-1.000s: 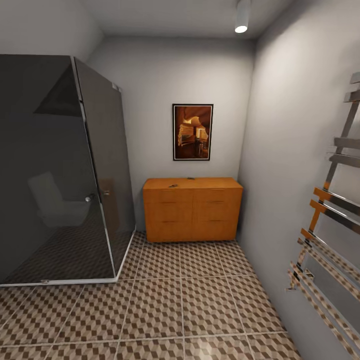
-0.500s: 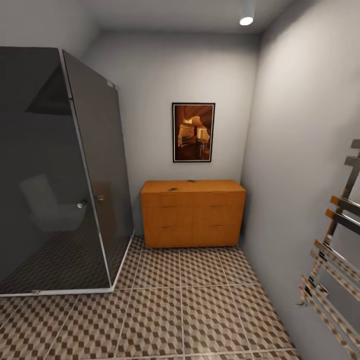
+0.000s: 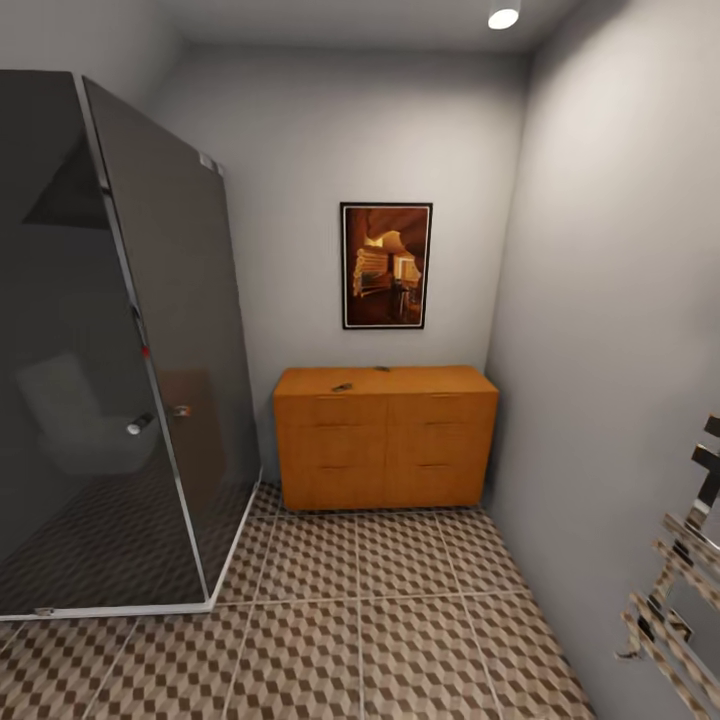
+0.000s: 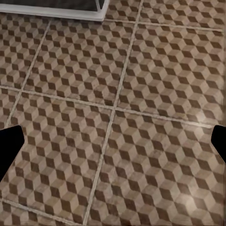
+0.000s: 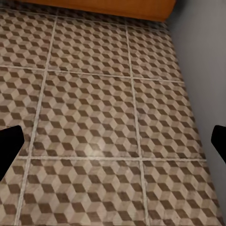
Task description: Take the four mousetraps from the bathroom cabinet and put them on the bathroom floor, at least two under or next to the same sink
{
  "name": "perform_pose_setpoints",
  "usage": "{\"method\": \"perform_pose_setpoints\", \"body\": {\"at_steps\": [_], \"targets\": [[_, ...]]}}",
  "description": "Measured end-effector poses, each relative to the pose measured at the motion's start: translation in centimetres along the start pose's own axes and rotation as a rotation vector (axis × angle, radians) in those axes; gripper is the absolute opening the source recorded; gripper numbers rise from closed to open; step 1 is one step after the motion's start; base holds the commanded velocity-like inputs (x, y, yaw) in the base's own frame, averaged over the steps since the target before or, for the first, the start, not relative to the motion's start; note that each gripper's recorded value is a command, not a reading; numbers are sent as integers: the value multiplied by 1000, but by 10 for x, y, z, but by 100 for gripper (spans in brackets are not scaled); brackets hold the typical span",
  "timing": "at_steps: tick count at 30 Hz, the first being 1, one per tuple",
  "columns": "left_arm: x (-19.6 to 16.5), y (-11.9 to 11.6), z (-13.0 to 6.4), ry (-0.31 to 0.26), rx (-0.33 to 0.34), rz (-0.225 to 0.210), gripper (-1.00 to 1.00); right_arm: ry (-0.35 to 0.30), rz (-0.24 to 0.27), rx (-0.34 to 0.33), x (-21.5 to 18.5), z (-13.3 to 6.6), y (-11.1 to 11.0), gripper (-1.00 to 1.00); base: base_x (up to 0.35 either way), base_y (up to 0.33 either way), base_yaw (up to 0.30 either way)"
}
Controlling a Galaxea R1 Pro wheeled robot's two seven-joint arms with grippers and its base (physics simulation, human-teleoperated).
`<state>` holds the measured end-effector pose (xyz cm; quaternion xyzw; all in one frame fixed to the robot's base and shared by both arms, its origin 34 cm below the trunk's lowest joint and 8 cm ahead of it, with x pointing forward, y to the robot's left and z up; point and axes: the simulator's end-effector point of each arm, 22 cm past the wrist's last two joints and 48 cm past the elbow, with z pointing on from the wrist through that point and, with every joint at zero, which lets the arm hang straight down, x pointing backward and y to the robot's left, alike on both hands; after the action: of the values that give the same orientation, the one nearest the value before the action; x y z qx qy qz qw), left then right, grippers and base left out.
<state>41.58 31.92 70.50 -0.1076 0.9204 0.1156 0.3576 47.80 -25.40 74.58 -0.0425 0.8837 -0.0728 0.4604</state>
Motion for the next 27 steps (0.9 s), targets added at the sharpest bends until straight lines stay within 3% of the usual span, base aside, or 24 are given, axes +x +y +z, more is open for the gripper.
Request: {"method": "perform_pose_setpoints", "body": {"at_steps": [27], "targets": [[0,0,0,0,0,0,100,0,0,0,0,0,0,100,327,-106,0]]}}
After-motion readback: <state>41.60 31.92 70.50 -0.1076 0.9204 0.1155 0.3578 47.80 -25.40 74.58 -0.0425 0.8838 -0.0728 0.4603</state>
